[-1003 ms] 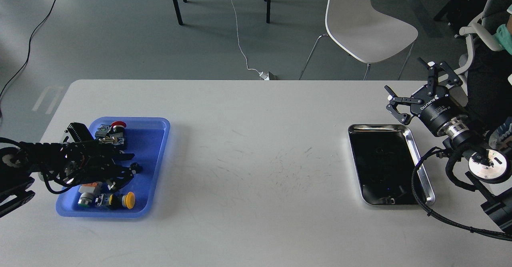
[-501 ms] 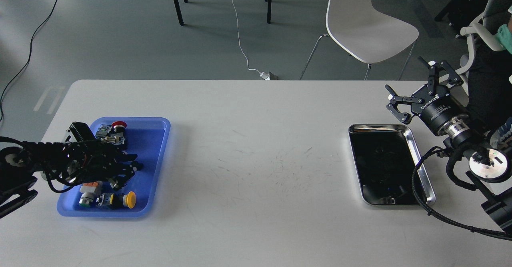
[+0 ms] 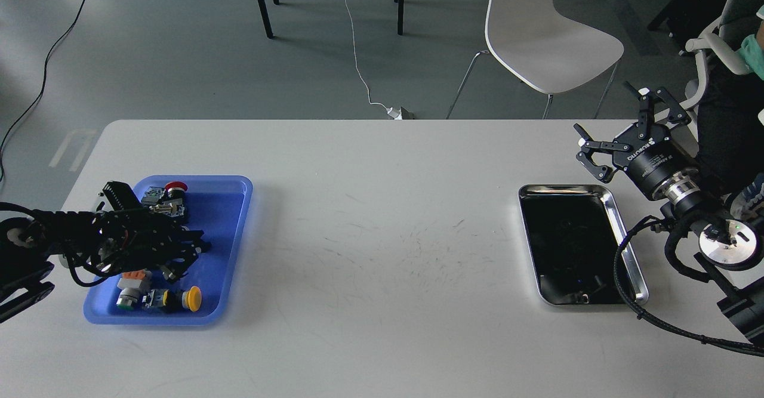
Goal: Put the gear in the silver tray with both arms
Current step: 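Grasp another small black gear in the blue tray with the left gripper, then carry the gear with the left gripper toward the table center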
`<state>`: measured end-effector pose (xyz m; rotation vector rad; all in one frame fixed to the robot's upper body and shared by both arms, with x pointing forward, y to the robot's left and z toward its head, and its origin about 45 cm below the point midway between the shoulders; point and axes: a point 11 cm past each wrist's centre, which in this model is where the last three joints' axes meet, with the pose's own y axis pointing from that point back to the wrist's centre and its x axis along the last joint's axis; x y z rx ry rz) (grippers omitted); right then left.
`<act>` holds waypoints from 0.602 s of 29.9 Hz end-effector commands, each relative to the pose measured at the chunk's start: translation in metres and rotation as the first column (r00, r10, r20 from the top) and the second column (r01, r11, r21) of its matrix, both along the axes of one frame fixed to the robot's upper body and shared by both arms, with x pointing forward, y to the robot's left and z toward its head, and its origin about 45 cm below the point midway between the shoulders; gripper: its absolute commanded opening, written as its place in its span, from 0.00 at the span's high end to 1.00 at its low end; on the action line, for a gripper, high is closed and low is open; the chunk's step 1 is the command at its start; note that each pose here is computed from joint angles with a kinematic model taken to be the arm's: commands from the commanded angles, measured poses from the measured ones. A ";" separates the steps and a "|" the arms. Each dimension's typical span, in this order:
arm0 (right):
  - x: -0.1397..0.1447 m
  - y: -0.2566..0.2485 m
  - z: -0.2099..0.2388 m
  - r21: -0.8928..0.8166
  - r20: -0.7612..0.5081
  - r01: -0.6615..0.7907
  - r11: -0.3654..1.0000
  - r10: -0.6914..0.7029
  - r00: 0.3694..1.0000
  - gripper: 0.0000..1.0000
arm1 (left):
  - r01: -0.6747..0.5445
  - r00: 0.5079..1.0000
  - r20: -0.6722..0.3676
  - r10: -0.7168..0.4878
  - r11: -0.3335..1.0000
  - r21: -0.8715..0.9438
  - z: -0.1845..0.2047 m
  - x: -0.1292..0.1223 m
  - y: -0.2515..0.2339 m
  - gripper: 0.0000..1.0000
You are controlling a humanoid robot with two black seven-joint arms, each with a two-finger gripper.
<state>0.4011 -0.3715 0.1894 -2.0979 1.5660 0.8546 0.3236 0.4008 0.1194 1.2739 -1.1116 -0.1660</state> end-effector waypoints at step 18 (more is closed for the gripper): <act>0.005 0.003 0.007 -0.001 0.017 -0.009 1.000 0.009 1.000 0.04 | 0.159 0.979 0.145 -0.145 0.983 -0.087 0.127 0.045 -0.095 0.89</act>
